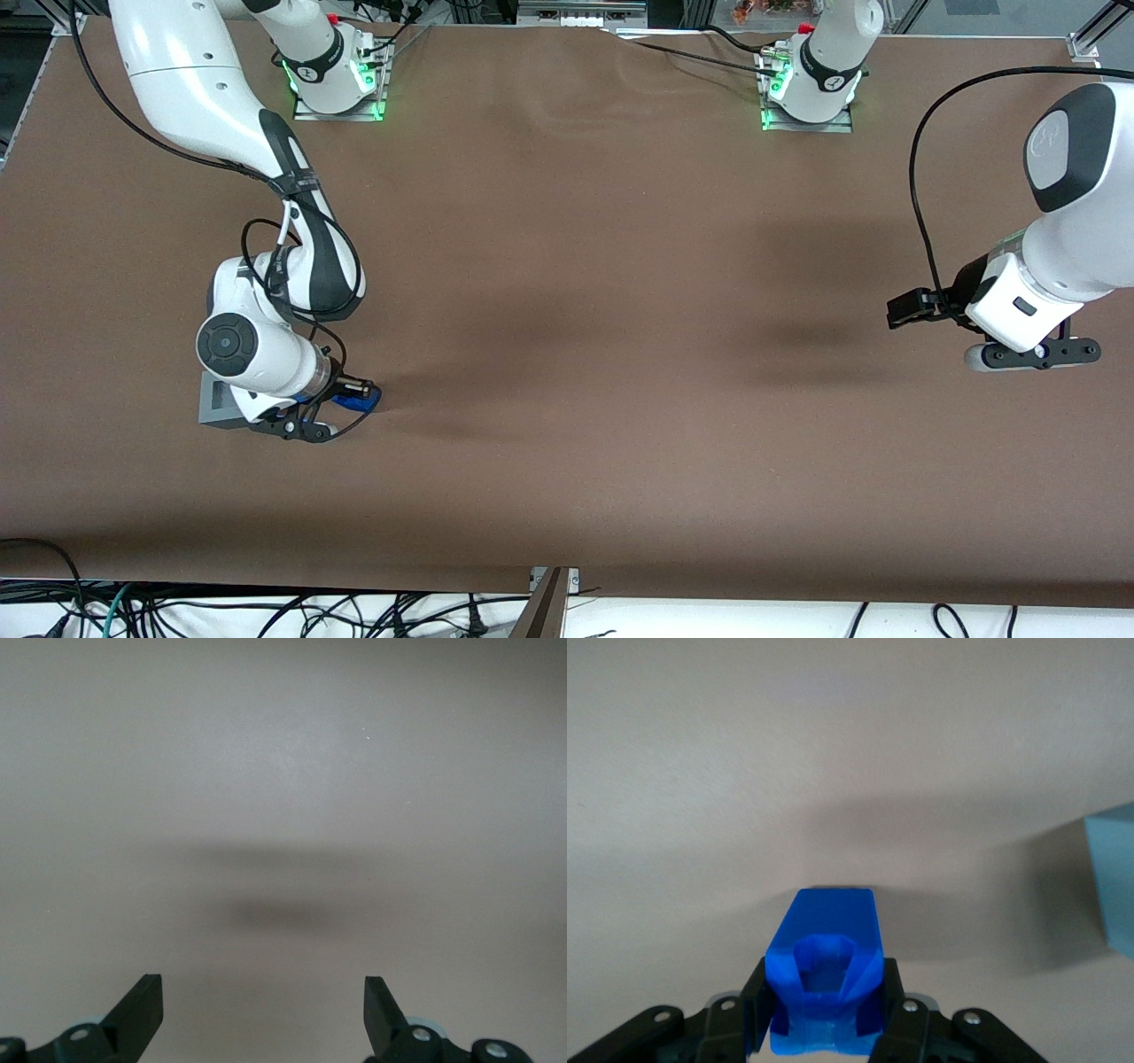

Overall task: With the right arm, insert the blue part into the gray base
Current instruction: 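Lift the blue part and carry it over the gray base's socket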

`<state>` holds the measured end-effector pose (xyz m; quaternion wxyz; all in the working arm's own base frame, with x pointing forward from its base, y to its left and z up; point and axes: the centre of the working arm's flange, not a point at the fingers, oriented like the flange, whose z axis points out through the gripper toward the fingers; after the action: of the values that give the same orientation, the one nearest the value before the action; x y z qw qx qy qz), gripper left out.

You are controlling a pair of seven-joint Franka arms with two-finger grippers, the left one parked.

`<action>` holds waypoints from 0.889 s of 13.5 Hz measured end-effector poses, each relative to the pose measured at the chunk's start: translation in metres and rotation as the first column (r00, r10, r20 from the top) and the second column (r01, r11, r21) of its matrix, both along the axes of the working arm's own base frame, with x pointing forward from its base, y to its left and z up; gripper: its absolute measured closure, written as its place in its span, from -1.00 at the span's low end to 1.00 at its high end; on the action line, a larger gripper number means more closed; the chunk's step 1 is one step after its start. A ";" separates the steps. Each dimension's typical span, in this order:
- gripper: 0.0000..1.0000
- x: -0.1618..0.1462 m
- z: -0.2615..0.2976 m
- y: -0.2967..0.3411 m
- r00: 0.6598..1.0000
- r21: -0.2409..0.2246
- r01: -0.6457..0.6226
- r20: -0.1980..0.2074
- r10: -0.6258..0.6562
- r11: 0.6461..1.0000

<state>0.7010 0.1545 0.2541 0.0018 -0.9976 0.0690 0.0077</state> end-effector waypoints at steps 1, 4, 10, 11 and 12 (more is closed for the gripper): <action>0.00 0.004 0.011 -0.002 1.000 -0.003 -0.029 -0.005 0.029 1.000; 0.00 0.018 0.056 -0.036 0.990 -0.030 -0.141 -0.037 0.140 0.990; 0.00 0.026 0.081 -0.156 0.943 -0.017 -0.330 -0.061 0.328 0.944; 0.00 0.025 0.081 -0.165 0.936 -0.011 -0.346 -0.071 0.344 0.938; 0.00 0.024 0.081 -0.172 0.930 -0.006 -0.360 -0.078 0.358 0.933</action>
<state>0.7246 -0.0171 0.3348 -0.0125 -0.9924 -0.1144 0.0447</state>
